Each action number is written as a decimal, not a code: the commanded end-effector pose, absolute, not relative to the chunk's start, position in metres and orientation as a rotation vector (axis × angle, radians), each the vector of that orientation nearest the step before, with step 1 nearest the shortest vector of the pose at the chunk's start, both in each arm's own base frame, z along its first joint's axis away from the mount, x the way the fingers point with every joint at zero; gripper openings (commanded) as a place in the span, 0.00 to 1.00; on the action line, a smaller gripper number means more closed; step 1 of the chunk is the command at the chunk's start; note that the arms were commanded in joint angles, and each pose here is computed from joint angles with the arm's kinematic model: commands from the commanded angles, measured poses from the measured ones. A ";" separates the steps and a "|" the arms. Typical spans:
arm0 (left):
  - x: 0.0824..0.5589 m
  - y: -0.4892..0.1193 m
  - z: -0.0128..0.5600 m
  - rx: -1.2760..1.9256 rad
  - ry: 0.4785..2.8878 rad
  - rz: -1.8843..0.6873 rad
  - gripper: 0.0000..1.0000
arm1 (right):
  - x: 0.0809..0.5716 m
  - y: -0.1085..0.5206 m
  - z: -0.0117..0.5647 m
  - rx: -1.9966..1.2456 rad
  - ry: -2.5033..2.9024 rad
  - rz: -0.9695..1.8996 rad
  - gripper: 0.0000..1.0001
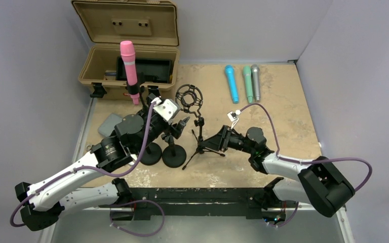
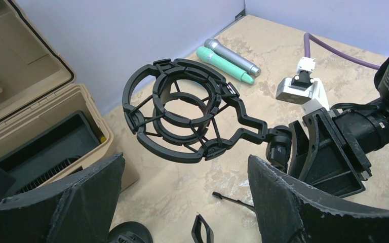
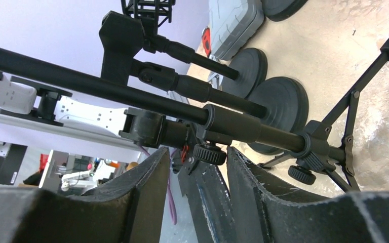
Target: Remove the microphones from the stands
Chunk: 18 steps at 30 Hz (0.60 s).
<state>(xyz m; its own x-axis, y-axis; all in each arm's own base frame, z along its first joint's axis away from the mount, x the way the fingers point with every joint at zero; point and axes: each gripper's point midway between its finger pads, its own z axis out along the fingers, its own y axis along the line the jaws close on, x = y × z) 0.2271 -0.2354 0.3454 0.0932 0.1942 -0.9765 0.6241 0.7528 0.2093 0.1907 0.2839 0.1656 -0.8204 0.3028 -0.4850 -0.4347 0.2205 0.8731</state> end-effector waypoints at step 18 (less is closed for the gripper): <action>0.225 -0.230 0.371 0.668 1.422 -0.351 0.88 | 0.212 0.286 0.156 -0.103 1.949 1.537 0.00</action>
<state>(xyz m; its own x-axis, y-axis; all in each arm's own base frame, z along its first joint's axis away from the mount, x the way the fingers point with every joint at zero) 0.2269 -0.2345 0.3456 0.0986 0.2040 -0.9740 0.6145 0.7574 0.2208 0.1975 0.2880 0.1544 -0.8297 0.3017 -0.4696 -0.4122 0.2361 0.8800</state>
